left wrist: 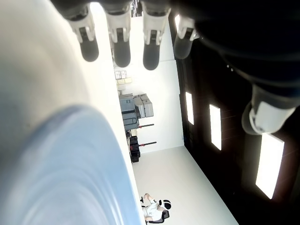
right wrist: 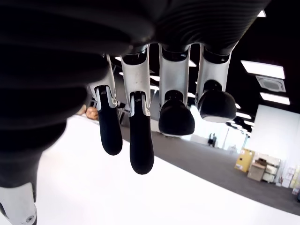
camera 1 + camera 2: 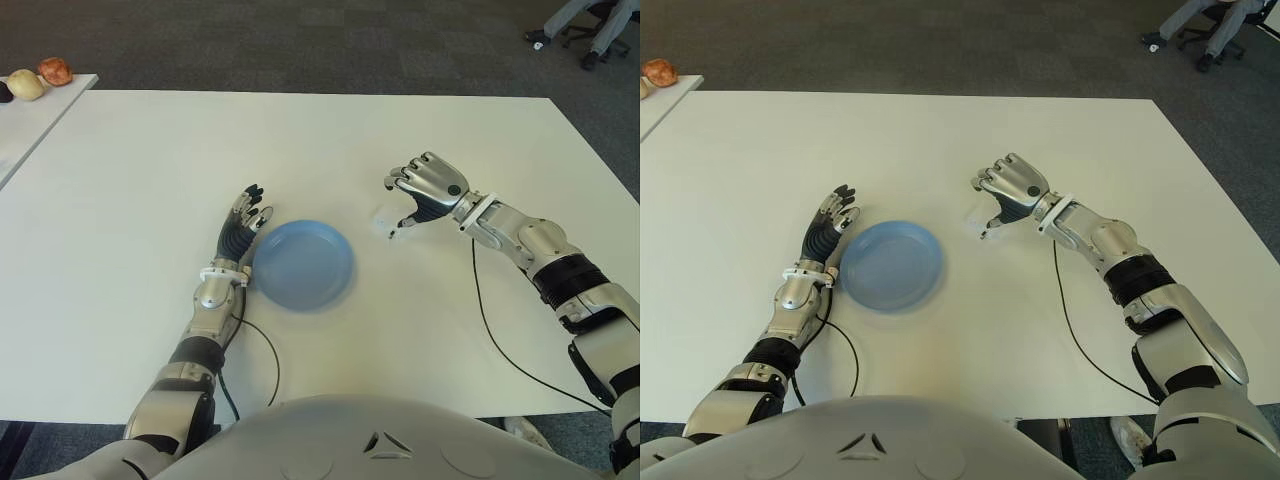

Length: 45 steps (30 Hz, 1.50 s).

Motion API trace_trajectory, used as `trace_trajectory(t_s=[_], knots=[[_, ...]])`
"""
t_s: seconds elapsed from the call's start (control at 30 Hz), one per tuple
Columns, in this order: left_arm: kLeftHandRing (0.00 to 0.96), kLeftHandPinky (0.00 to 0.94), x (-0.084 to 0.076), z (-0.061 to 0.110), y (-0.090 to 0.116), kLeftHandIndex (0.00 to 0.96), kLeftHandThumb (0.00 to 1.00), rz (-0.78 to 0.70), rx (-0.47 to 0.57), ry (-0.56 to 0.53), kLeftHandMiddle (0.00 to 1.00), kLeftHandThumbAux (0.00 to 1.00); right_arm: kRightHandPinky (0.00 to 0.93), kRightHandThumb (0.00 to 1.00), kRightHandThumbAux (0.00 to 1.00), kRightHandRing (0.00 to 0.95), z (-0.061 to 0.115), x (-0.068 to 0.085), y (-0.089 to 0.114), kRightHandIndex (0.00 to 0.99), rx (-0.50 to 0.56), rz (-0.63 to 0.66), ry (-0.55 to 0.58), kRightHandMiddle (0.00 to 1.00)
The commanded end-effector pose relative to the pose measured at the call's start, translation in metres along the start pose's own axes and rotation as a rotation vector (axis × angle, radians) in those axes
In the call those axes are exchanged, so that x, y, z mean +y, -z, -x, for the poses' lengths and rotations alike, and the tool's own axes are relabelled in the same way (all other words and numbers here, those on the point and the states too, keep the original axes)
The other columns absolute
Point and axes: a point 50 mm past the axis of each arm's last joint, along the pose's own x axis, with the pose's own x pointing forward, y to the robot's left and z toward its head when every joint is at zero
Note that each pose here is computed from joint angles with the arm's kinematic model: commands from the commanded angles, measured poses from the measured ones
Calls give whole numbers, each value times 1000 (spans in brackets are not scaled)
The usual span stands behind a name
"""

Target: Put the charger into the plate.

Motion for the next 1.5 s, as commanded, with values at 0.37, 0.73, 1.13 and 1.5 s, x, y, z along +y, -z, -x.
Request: trace_trajectory(t_s=[0.37,0.73,1.13,1.5], knots=[[105,98,-12,27,32,99,0,33,166,10,127,434,864,849,675,851,0,-4,-3,407,-28,-14,-2,547],[110,118,-14,25,32,107,0,37,163,10,128,450,854,849,676,847,0,-6,-1,406,-19,-30,-20,546],[117,125,-15,24,33,103,0,37,166,9,135,462,860,848,676,852,1,-2,-1,406,11,-81,-51,546],[114,121,-15,23,33,111,0,28,173,15,132,451,846,849,677,845,7,5,-3,404,72,-229,24,543]])
